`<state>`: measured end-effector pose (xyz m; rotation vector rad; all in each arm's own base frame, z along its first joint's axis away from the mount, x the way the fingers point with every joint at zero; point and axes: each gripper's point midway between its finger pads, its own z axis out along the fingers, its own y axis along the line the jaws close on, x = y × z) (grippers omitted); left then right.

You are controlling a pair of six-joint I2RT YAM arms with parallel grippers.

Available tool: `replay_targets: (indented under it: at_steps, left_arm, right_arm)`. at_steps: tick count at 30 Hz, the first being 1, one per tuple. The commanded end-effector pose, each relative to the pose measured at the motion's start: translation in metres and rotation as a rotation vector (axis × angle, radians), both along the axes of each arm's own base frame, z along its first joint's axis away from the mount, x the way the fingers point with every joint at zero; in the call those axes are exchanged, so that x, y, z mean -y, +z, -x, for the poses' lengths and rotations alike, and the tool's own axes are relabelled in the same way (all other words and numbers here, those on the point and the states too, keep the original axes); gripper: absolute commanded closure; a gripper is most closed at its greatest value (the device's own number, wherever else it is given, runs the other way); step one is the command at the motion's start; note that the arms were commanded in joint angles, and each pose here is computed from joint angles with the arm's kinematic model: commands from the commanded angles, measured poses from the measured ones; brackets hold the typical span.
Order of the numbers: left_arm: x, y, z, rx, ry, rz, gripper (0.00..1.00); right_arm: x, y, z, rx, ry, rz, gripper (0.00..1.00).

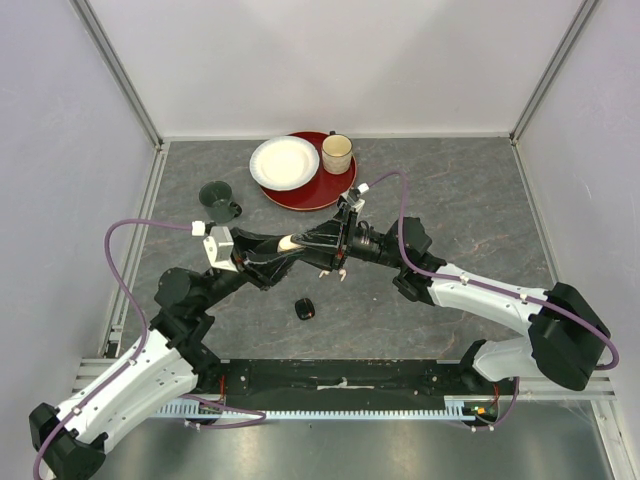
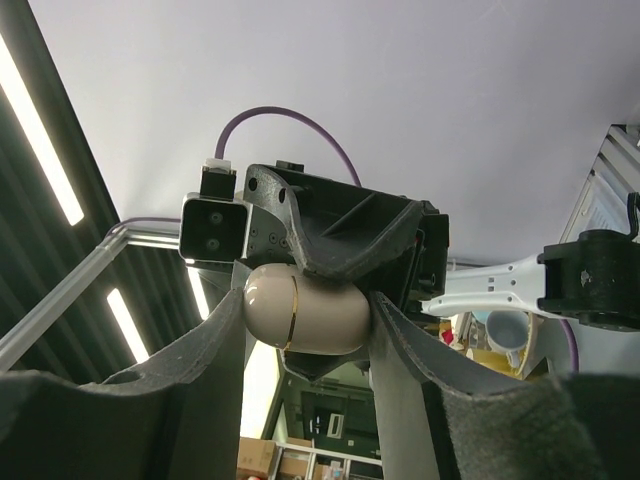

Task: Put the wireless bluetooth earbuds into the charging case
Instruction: Pick up the charging case at the center of the board.

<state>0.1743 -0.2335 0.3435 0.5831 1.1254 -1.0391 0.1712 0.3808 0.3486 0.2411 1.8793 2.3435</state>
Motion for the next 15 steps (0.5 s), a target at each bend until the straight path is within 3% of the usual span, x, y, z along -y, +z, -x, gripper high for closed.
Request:
replay_targets:
  at_steps: [1,11,15]
  left_arm:
    - [0.0022,0.0021,0.0009,-0.005,-0.015,0.009,0.57]
    - [0.0034,-0.0006,0.0003,-0.014,-0.019,-0.001,0.59]
    - [0.0038,-0.001,0.0002,-0.014,-0.02,-0.003,0.71]
  right_arm:
    - [0.0027,0.0169,0.0021,0.028,0.0,-0.059,0.91]
    - [0.0031,0.0188,0.0021,0.032,-0.001,-0.065,0.9]
    - [0.0025,0.0185,0.0026,0.034,0.002,-0.066,0.91]
